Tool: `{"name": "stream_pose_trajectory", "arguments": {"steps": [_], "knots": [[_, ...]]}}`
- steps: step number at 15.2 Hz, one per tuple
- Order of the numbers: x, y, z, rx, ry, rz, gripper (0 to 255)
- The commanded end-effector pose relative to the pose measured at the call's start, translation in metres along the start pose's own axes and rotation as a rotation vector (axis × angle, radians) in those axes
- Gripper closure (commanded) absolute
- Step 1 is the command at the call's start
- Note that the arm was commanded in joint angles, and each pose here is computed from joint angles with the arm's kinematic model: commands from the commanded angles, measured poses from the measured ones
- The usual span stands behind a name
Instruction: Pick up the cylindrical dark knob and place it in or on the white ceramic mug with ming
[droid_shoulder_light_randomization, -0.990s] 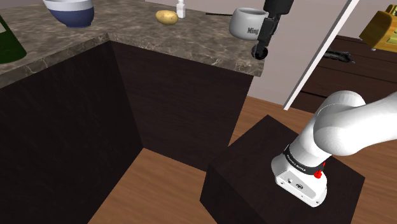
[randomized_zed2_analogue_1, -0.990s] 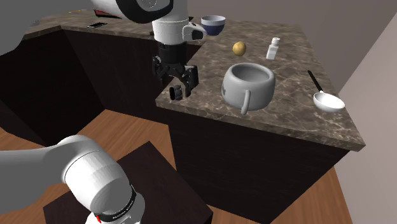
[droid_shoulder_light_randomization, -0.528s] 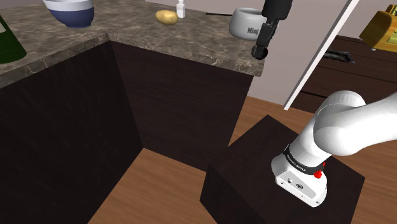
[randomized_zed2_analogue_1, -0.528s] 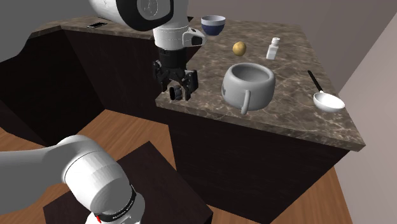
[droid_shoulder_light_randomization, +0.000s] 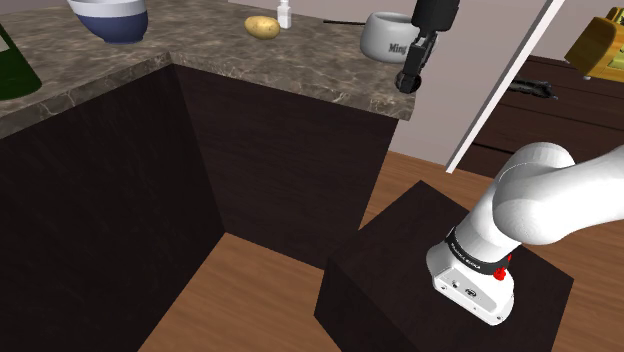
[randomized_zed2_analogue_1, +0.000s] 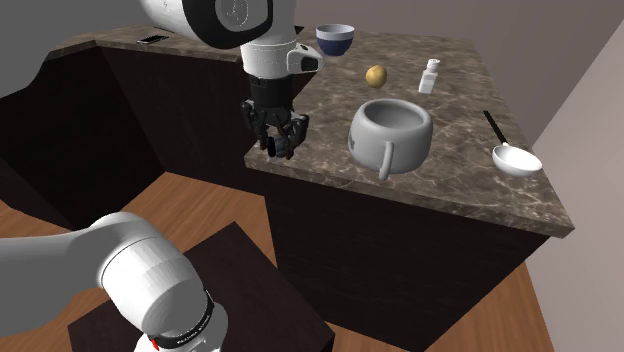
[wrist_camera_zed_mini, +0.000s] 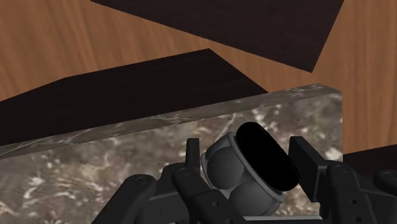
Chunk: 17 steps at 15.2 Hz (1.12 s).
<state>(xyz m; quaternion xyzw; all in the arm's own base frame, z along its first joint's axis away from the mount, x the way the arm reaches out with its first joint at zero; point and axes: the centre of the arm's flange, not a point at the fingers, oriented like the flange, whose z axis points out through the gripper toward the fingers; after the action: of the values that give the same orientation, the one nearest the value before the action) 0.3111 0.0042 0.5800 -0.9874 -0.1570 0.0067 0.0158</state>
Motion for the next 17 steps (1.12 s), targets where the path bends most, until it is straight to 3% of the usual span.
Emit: {"name": "stream_pose_trajectory", "arguments": {"steps": [1,4,17], "knots": [[0.000,0.000,0.000,0.000,0.000,0.000,255],[0.000,0.000,0.000,0.000,0.000,0.000,255],[-0.001,-0.002,-0.069,0.000,0.000,0.000,255]]}}
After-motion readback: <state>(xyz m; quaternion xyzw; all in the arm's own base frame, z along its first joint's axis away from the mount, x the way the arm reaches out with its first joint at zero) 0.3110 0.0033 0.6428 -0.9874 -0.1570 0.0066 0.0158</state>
